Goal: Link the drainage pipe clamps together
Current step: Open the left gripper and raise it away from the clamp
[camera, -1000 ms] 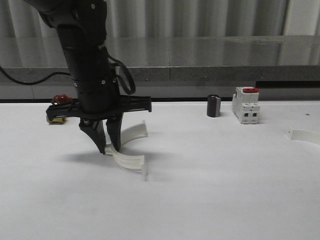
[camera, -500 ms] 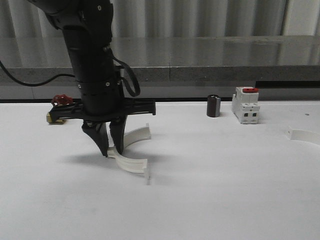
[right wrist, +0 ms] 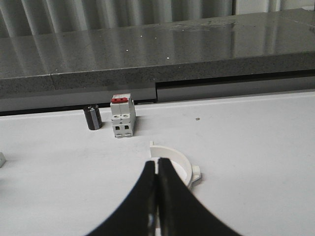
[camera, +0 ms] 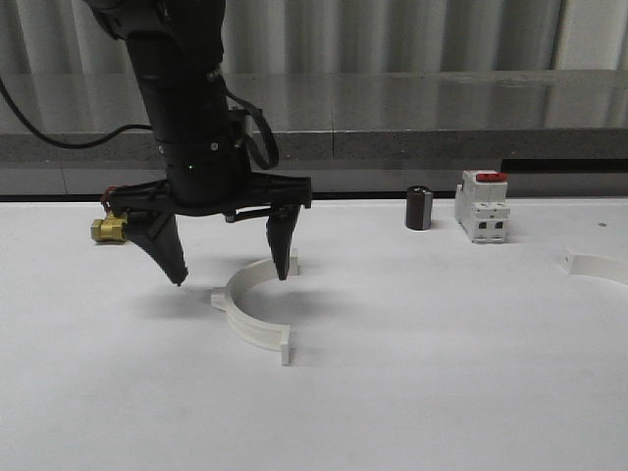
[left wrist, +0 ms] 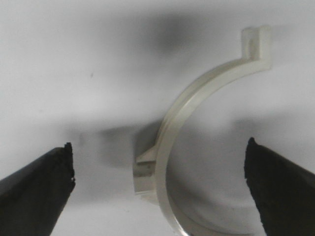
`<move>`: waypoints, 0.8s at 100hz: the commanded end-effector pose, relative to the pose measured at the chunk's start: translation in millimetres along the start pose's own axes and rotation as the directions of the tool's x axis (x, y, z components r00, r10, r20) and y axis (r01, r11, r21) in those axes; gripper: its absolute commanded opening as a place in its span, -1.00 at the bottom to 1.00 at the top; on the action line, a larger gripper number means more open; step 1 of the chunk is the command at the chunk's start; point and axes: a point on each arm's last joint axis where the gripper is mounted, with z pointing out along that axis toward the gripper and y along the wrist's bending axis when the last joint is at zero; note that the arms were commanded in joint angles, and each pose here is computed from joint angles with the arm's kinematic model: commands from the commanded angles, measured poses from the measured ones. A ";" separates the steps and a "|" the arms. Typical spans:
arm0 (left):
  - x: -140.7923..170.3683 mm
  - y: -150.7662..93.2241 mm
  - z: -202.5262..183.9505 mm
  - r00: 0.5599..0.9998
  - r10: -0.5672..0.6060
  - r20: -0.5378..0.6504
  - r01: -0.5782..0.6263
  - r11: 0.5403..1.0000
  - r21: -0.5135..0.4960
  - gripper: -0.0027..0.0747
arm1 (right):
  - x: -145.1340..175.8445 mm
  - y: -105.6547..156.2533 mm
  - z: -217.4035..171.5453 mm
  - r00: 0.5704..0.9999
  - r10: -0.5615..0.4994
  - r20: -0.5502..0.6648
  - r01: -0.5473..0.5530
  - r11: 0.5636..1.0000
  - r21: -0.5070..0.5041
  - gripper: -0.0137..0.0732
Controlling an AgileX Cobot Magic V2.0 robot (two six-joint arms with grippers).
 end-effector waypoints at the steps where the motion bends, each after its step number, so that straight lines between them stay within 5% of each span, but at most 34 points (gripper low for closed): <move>1: -12.3 -9.5 -55.2 0.984 0.047 0.172 -0.061 0.995 0.075 0.85 | -12.9 1.6 -2.9 0.994 -0.006 0.112 0.007 1.000 -0.011 -0.96; 27: -17.2 11.5 -121.9 0.931 0.145 0.334 -0.179 0.981 0.073 0.85 | -12.9 1.6 -2.9 0.994 -0.006 0.112 0.007 1.000 -0.011 -0.96; 55: 2.5 94.6 -187.0 0.854 0.021 0.521 -0.068 0.995 0.072 0.85 | -12.9 1.6 -2.9 0.994 -0.006 0.112 0.007 1.000 -0.011 -0.96; 80: 69.1 160.2 -225.4 0.760 -0.063 0.647 0.055 0.998 0.032 0.85 | -12.9 1.6 -2.9 0.994 -0.006 0.112 0.007 1.000 -0.011 -0.96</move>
